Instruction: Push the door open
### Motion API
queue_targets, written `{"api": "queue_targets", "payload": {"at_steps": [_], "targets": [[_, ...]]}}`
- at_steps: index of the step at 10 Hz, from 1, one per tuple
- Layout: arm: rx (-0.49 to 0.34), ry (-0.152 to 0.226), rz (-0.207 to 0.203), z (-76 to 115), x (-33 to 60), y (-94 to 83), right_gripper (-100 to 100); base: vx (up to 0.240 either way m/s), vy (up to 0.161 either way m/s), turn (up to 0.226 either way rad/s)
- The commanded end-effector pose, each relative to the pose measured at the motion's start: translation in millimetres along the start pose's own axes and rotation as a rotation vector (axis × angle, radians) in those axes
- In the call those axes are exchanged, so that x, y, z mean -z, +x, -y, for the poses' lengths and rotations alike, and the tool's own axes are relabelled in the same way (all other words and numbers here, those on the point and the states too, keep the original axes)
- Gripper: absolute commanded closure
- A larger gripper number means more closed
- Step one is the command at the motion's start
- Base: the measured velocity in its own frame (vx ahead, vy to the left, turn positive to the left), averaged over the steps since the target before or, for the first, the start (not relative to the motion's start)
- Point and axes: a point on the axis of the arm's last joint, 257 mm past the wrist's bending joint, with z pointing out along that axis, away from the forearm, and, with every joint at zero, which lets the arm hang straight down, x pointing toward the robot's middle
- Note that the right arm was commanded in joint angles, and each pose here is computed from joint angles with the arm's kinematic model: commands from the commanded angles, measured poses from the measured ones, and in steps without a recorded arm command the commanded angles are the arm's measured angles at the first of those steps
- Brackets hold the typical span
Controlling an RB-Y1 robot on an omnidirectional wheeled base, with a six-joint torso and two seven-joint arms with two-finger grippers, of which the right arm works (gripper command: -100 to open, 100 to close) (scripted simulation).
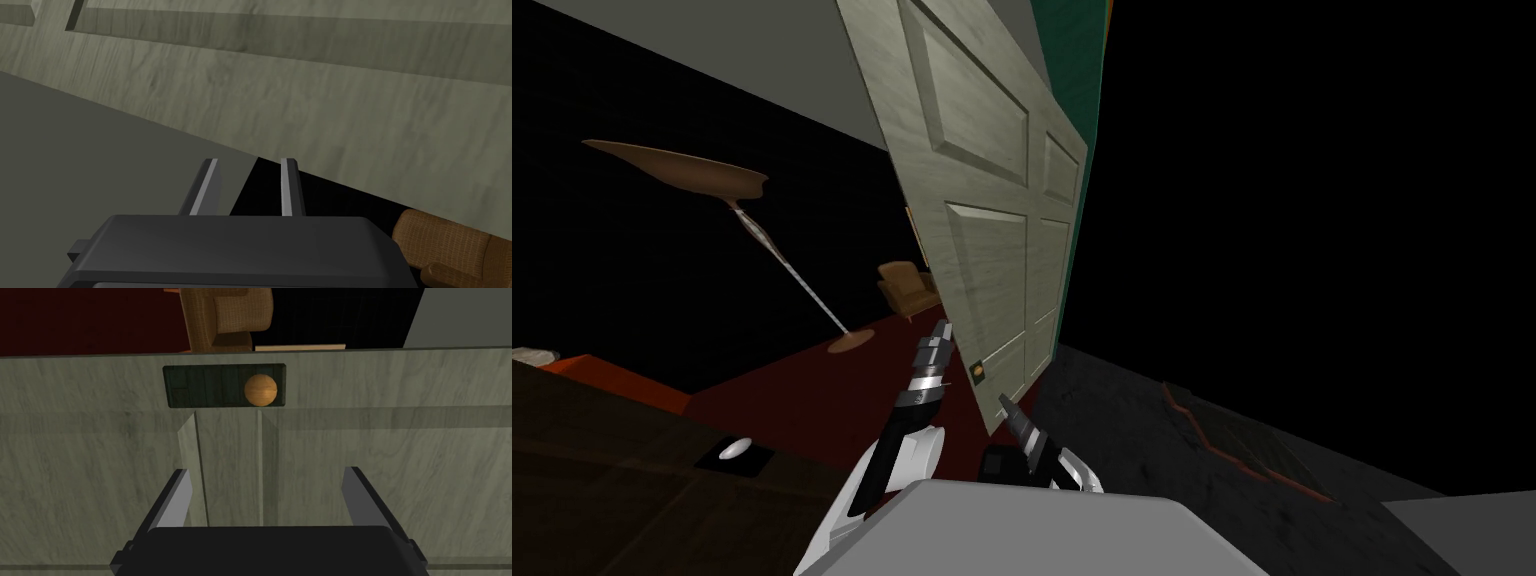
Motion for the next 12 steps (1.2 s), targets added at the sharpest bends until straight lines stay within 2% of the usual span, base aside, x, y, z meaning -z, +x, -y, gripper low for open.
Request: {"api": "queue_targets", "payload": {"at_steps": [1, 3, 4, 8, 12], "targets": [[0.001, 0.003, 0.04, -1.9, -3.2, -13.3, -100, -0.083, 0.139, -0.057], [-0.002, 0.007, 0.083, -1.7, -6.7, -26.2, -100, -0.055, 0.147, -0.077], [-0.002, 0.004, 0.07, -2.8, -5.9, -22.0, -100, -0.016, 0.063, -0.016], [0.009, 0.014, 0.084, 1.0, -3.6, -29.6, -100, 0.131, 0.148, 0.027], [0.006, 0.006, 0.095, -1.7, -9.2, -29.4, -100, 0.155, 0.165, 0.029]]}}
